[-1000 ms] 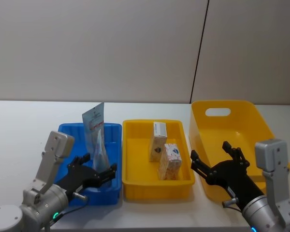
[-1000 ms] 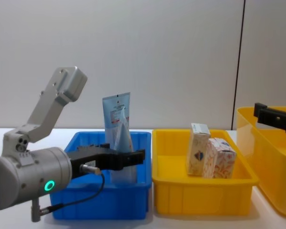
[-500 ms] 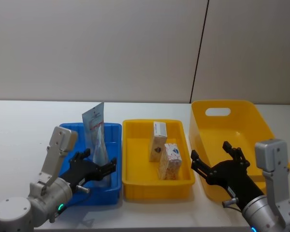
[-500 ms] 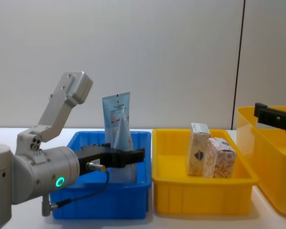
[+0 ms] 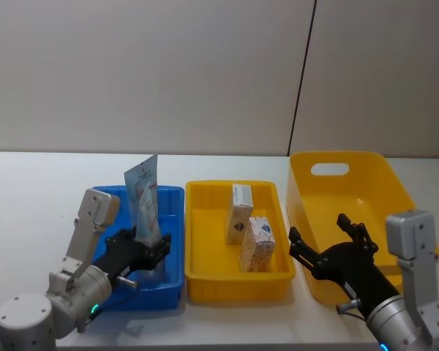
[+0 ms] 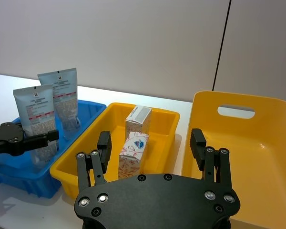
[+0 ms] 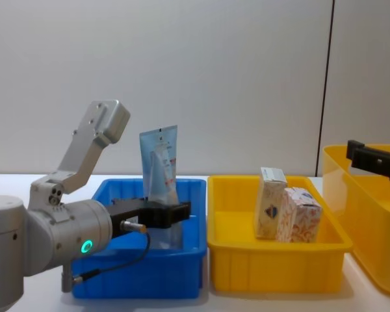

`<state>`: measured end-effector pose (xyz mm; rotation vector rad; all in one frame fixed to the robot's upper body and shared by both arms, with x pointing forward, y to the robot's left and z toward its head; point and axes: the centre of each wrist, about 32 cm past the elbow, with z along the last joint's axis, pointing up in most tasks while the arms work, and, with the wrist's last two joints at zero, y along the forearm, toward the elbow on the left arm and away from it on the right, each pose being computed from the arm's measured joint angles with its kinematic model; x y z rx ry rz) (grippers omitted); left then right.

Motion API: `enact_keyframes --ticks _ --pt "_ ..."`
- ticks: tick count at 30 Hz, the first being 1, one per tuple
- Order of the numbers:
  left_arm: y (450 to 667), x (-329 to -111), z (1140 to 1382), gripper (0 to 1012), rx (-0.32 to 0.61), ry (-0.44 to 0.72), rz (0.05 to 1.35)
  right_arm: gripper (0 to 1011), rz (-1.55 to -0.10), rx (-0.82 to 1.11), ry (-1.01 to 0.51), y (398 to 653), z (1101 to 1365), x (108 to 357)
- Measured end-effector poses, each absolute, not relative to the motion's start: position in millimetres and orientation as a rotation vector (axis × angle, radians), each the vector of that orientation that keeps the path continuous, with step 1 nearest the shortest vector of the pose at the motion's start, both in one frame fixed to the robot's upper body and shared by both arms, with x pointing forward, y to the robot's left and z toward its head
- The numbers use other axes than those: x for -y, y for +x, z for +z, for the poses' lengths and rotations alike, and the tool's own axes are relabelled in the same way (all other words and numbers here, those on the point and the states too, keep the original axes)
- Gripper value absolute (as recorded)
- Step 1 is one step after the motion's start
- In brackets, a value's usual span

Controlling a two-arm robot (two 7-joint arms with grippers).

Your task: Bimanual collaborative sorting of washing and personal care products

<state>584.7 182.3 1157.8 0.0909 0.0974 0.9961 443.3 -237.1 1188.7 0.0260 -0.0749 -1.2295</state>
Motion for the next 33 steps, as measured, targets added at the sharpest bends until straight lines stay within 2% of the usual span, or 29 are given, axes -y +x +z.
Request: enact_keyframes --ticks 2,6,24,33 --pt "585.3 -182.2 1157.6 626 -0.097 0.092 0.998 1003 -1.229 0.075 0.026 443.3 1188.7 237.1" --pt "586.1 -181.7 1157.5 563 -0.096 0.092 0.999 1003 -1.230 0.075 0.026 443.3 1188.7 237.1" --pt "587.6 -181.5 1157.2 445 -0.094 0.091 1.001 1003 -1.229 0.075 0.026 443.3 1188.7 237.1" --pt "584.9 -188.6 1160.2 390 -0.066 0.051 0.989 1003 -1.229 0.075 0.026 443.3 1188.8 237.1"
